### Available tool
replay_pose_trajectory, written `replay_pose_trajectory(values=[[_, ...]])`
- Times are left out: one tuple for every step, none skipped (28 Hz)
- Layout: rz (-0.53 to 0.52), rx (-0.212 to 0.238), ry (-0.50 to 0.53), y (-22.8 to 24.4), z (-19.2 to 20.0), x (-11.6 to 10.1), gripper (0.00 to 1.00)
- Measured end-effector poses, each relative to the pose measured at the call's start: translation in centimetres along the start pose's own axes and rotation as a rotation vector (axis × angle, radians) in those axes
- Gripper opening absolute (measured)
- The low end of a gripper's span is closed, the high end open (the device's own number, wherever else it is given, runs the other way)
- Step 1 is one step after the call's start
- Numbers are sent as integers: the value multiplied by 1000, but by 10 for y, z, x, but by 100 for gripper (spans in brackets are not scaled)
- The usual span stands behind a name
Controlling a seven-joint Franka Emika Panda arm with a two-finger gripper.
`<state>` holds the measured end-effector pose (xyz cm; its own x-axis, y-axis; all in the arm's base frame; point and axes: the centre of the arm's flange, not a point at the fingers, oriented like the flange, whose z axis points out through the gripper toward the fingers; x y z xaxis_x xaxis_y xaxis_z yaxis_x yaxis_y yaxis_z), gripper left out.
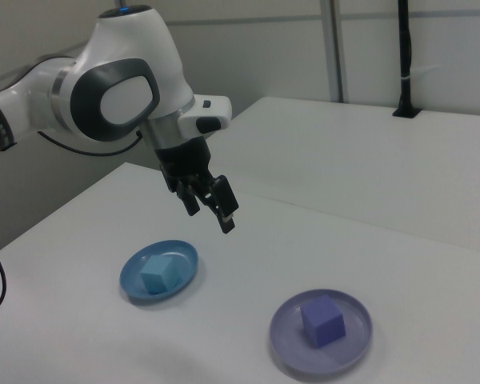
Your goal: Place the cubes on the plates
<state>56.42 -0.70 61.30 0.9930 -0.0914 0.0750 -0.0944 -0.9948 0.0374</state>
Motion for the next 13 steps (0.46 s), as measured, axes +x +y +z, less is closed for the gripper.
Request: replay_pose_trajectory(values=[[1, 0, 0, 0, 0, 0, 100], [1, 0, -1, 0, 0, 0, 100], [1, 0, -1, -1, 1, 0, 100], [0, 1, -3, -2, 1, 0, 100], [-1, 1, -4, -3, 2, 0, 100], [-2, 1, -5, -3, 3, 0, 100], [-2, 1, -6, -4, 3, 0, 100], [-2, 1, -8, -4, 4, 0, 100], [-1, 1, -8, -4, 5, 1, 100], [3, 1, -10, -4, 5, 1, 100], [7, 0, -10, -4, 5, 1, 100], [13, 0, -10, -4, 6, 1, 100], [20, 0, -11, -4, 6, 1, 100]])
